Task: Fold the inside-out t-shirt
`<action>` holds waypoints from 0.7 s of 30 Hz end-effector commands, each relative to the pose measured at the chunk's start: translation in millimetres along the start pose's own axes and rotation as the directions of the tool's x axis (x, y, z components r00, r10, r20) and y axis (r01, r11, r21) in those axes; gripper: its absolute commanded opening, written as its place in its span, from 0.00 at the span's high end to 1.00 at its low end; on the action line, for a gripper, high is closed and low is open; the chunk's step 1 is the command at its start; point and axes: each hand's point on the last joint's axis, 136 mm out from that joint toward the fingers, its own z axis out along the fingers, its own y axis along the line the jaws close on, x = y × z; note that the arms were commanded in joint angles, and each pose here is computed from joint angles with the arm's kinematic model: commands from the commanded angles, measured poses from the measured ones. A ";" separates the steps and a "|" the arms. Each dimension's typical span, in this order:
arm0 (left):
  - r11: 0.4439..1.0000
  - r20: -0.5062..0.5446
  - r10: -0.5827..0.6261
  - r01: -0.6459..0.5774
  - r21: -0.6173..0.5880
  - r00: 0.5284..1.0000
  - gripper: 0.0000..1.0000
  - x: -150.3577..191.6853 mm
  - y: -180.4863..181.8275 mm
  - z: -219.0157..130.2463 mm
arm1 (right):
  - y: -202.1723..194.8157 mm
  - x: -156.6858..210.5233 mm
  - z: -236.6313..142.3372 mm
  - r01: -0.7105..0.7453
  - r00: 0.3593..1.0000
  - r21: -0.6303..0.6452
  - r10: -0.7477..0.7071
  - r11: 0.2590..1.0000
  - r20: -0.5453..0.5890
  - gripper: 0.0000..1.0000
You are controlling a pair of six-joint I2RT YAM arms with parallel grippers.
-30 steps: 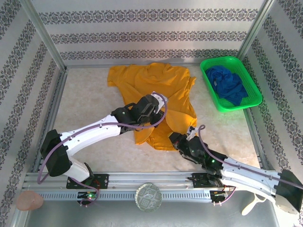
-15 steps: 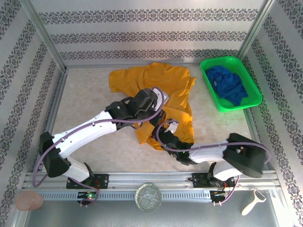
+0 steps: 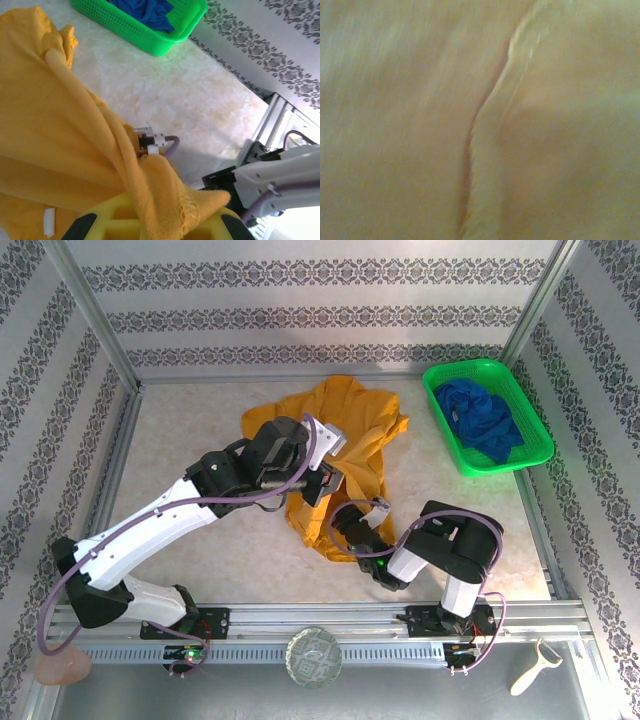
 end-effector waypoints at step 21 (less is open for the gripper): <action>0.873 0.010 -0.120 0.101 0.478 0.993 1.00 -45.7 -156.6 -10.2 | 18.1 -20.8 93.5 -0.277 0.961 0.026 0.277 0.960 0.027 0.50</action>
